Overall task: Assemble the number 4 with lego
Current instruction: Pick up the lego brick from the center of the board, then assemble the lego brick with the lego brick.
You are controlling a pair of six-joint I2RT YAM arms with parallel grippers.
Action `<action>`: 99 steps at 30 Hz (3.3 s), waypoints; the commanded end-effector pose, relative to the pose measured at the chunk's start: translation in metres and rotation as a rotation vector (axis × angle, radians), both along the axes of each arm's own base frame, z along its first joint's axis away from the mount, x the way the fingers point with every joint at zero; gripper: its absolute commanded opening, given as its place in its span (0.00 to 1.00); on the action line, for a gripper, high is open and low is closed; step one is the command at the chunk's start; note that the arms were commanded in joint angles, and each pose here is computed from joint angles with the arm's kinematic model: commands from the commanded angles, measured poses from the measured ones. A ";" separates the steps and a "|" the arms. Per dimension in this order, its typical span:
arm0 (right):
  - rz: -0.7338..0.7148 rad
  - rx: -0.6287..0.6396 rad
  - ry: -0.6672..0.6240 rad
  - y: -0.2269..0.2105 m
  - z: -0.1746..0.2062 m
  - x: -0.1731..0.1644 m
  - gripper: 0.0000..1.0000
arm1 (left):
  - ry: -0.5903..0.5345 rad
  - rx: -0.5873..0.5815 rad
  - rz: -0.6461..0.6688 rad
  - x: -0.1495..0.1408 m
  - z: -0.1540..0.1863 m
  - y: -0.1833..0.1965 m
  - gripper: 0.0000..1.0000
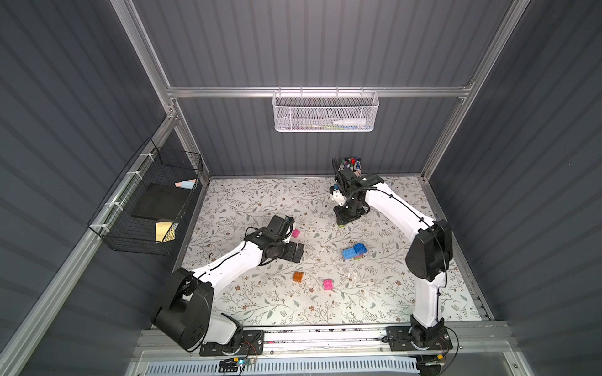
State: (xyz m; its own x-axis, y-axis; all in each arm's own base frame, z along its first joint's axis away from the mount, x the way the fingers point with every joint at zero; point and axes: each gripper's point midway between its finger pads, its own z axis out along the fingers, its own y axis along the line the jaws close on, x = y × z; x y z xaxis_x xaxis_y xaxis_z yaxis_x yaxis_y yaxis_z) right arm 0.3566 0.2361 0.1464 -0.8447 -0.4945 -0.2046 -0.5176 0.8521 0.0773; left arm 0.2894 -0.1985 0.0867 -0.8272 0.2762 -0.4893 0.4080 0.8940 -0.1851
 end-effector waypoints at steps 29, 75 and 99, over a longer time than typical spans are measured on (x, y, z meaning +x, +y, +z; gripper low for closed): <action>-0.108 -0.063 0.179 -0.057 -0.034 -0.065 0.25 | 0.011 -0.029 -0.047 0.013 0.001 -0.016 0.99; -0.136 -0.130 0.239 -0.077 -0.090 -0.085 0.23 | 0.005 -0.024 -0.057 0.020 0.002 -0.020 0.99; -0.410 -0.152 0.205 -0.082 -0.074 -0.075 0.31 | -0.011 -0.021 -0.047 0.017 0.007 -0.015 0.99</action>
State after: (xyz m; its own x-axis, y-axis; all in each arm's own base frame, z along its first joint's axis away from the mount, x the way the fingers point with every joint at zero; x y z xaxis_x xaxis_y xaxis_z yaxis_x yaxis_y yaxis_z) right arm 0.2946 0.1764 0.1010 -0.9870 -0.1426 -0.0739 -0.1510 0.9806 0.1251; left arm 0.3029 -0.2160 0.0833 -0.8223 0.3050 -0.4804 0.4452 0.8706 -0.2094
